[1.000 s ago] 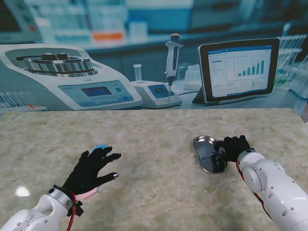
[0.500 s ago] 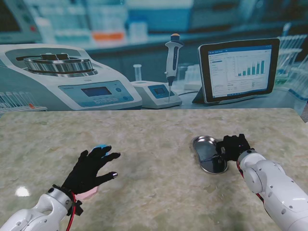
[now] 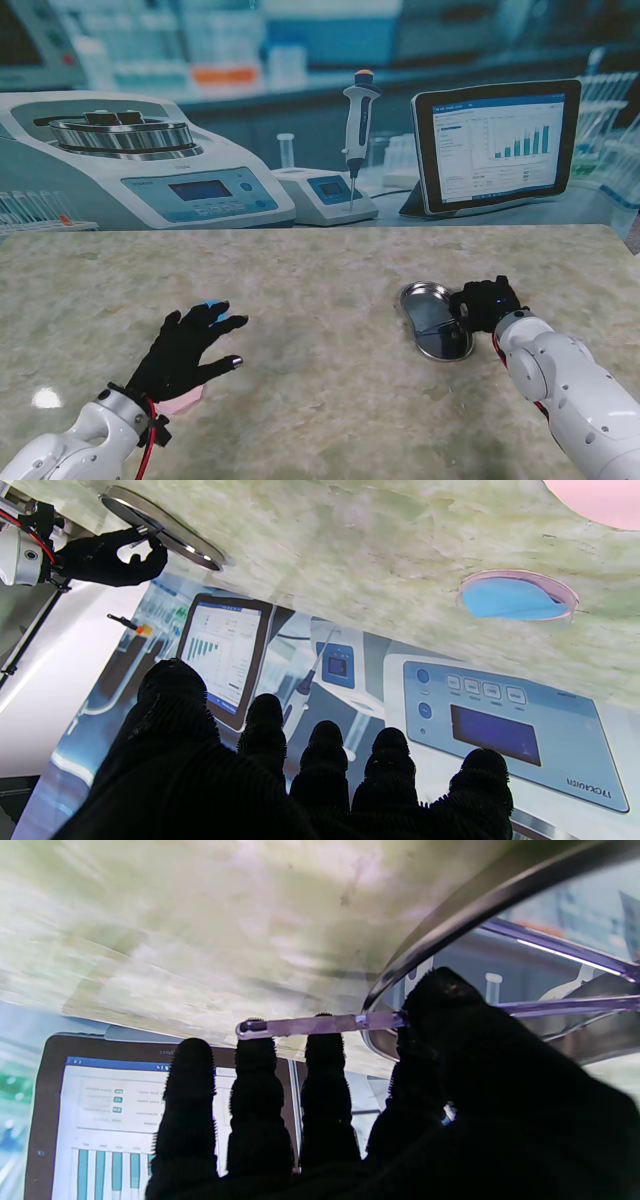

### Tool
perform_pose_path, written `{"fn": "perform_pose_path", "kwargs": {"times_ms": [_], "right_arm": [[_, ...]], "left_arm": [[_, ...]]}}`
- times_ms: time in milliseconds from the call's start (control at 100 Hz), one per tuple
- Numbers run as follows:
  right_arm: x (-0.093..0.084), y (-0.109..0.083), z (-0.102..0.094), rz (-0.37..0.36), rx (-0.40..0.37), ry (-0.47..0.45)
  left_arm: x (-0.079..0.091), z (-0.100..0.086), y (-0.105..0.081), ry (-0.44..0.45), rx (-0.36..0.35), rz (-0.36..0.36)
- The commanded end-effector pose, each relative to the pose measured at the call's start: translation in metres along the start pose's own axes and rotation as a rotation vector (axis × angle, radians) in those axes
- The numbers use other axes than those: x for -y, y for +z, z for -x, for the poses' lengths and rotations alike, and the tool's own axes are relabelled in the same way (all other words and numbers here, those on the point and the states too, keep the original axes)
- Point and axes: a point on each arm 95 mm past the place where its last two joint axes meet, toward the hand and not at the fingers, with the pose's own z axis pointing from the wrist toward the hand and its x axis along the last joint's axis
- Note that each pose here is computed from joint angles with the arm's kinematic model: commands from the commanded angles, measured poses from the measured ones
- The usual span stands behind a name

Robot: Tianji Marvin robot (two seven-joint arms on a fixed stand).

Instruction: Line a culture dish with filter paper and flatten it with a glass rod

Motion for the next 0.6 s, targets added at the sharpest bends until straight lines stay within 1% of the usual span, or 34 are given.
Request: {"fn": "perform_pose_path", "kwargs": {"times_ms": [0,590], "right_arm": [[0.0020,-0.0008,-0.0018,0.004,-0.006,0.002],[-0.0059,-0.0092,0.0044,0.082,0.003,0.042]], "left_arm": [[-0.0003,-0.0004,-0.0009,0.001,0.005,0.006],[0.0015,0.0005,-0.0006,0.008,0.013,0.003]]}}
